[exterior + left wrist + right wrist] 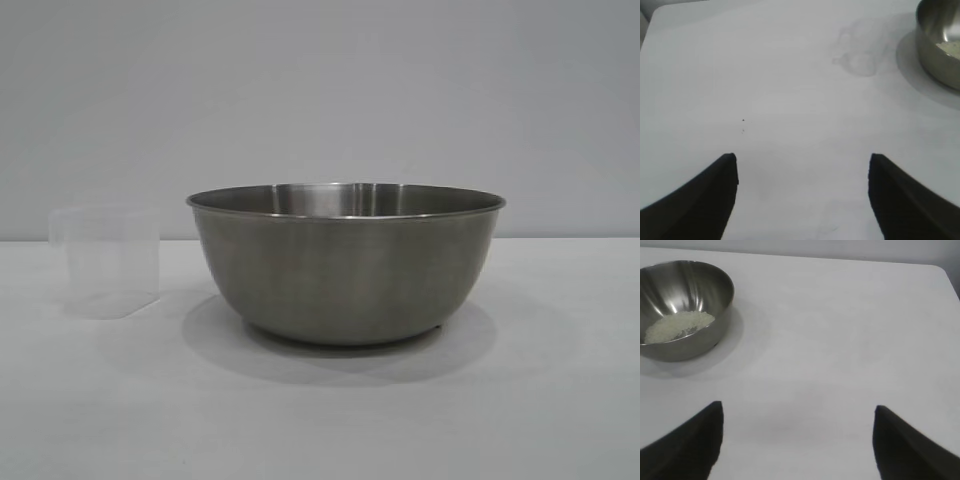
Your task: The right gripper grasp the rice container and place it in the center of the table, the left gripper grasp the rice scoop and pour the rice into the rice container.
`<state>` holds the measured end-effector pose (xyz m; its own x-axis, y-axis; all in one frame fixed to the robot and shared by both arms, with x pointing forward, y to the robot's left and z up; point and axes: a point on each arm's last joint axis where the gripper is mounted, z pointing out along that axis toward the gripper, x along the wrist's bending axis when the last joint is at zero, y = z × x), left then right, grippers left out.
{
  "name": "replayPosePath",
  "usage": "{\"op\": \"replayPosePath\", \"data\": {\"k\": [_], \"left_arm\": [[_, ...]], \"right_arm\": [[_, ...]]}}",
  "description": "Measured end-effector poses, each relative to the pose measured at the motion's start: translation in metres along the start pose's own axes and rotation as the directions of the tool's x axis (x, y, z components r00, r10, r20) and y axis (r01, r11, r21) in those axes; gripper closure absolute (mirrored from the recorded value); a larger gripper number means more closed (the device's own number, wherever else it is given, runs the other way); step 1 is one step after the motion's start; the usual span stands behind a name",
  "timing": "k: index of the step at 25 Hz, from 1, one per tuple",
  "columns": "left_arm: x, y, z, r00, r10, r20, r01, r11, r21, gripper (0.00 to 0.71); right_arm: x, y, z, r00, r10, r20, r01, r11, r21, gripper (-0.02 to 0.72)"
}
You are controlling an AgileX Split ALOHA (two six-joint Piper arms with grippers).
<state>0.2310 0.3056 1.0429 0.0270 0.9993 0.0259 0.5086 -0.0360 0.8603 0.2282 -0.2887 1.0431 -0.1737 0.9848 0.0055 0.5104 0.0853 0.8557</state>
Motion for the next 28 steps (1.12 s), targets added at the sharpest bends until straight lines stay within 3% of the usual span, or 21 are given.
{"op": "replayPosePath", "data": {"k": [15,22,28], "left_arm": [[-0.0001,-0.0002,-0.0002,1.000,-0.003,-0.003,0.003,1.000,-0.002,0.230],[-0.0001,-0.0002,-0.0002,1.000,-0.003,-0.003,0.003,1.000,-0.002,0.230],[-0.0005,-0.0003,-0.0005,0.998,-0.029,-0.047,0.029,1.000,-0.001,0.230]], "right_arm": [[0.0000,0.0000,0.0000,1.000,0.000,0.000,0.000,1.000,0.000,0.178],[-0.0002,-0.0002,-0.0004,0.999,-0.018,-0.032,0.018,1.000,0.000,0.178],[-0.0002,-0.0002,-0.0004,0.999,-0.018,-0.033,0.018,1.000,0.000,0.178]]}}
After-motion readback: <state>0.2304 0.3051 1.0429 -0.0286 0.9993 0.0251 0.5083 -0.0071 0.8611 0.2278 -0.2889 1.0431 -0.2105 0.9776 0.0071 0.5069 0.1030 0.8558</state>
